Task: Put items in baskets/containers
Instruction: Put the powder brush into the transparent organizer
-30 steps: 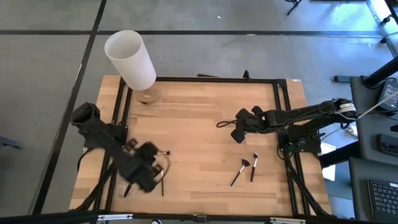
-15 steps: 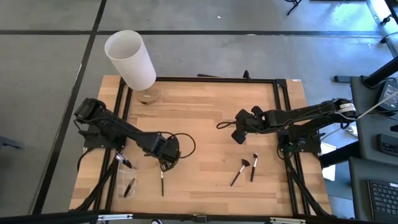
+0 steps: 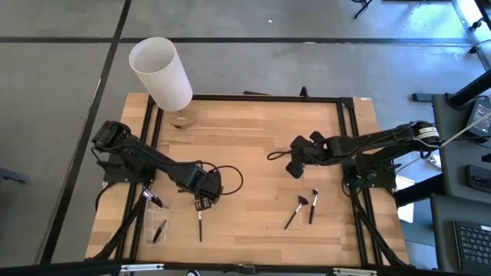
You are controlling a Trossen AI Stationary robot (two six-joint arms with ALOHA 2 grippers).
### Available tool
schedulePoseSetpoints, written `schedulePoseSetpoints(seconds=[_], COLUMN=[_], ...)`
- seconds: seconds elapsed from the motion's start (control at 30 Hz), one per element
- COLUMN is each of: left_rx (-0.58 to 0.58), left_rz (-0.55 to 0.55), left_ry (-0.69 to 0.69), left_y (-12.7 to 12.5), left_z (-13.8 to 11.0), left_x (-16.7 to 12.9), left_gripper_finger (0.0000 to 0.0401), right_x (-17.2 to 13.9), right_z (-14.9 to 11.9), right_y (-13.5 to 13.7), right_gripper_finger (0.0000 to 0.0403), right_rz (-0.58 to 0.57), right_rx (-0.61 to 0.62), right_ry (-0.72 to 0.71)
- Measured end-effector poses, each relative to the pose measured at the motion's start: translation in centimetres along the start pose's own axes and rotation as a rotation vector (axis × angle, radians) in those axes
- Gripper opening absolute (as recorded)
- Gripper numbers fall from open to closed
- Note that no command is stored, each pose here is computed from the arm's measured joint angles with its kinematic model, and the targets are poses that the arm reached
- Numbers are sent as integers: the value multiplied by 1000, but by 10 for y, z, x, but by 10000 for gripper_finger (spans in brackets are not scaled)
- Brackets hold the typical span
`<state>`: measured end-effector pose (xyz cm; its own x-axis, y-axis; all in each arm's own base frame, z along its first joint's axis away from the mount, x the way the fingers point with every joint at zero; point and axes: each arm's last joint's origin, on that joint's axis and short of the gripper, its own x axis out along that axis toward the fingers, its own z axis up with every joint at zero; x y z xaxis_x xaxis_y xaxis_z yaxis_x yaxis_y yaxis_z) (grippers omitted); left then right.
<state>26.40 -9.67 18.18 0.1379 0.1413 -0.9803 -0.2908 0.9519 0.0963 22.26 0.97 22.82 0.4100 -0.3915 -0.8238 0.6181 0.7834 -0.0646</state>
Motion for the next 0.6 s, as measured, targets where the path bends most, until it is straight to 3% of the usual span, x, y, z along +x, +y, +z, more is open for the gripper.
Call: schedulePoseSetpoints(seconds=[0.2,0.37,0.6], left_rx=[35,53,53], left_rz=[41,85,66], left_ry=[-2,66,64], left_y=[-4,-1,2], left_z=[-4,-16,-25], left_x=[6,28,45], left_gripper_finger=[143,164,167], right_x=[-2,-1,-1], right_z=[-2,-2,-1], right_y=[3,3,3], right_gripper_finger=[155,155,155], right_rz=[11,5,8], right_rx=[-18,-18,-15], right_ry=[0,-5,-10])
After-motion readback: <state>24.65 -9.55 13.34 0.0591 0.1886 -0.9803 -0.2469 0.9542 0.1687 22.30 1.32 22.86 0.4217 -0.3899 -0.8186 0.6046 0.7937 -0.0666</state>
